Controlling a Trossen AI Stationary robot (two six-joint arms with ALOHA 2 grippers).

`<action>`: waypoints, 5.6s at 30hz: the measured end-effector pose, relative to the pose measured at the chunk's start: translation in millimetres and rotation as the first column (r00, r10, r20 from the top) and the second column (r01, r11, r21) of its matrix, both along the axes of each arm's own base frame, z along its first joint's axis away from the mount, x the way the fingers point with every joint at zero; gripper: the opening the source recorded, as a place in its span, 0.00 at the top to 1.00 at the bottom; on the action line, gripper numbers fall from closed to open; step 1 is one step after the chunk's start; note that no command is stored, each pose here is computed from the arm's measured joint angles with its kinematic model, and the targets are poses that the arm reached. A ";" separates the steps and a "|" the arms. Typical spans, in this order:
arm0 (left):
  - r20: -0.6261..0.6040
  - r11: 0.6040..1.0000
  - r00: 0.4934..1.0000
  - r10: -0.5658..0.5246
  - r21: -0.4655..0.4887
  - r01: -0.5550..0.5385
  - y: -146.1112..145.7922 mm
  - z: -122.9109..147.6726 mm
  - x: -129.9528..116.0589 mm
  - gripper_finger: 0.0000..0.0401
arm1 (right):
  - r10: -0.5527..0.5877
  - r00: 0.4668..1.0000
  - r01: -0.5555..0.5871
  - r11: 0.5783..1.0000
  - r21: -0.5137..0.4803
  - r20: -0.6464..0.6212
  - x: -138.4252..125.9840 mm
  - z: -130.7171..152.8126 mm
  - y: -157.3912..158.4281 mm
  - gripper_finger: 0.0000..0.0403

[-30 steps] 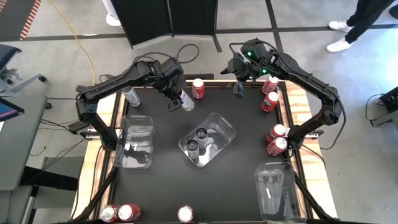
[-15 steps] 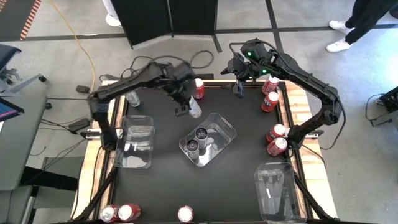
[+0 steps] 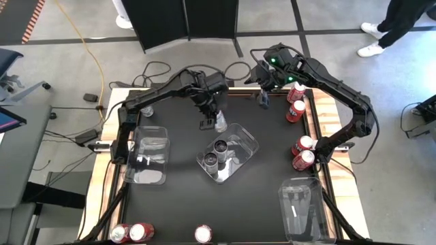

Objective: Sort soda cans
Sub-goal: Put the white soda can into the middle transparent bin

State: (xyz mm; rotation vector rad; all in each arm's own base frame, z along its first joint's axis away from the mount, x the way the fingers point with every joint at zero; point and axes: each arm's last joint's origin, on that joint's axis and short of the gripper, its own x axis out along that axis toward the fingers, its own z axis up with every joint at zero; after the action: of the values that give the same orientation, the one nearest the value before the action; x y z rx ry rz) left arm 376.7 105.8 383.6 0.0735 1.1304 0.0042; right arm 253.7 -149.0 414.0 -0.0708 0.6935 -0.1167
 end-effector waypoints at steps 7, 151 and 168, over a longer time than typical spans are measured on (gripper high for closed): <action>0.077 0.996 0.994 -0.082 0.045 0.079 -11.4 10.1 5.8 0.38 | -0.037 0.999 0.038 0.999 -0.014 0.037 -15.2 12.5 4.8 0.18; -0.136 0.936 0.938 -0.317 0.112 0.333 -32.3 -109.9 92.5 0.28 | 0.013 1.000 -0.013 1.000 0.014 0.012 -13.6 15.1 31.2 0.18; -0.105 0.971 0.970 -0.220 0.076 0.228 -29.8 -103.8 90.1 0.18 | 0.006 1.000 -0.006 1.000 0.022 0.013 -13.7 15.1 31.1 0.18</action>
State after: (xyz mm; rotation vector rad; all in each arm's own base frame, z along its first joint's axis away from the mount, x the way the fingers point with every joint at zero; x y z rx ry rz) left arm 466.8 76.0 279.8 0.2824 1.2129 -0.1532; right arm 240.0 -117.9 429.1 -0.0507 0.6817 -0.1039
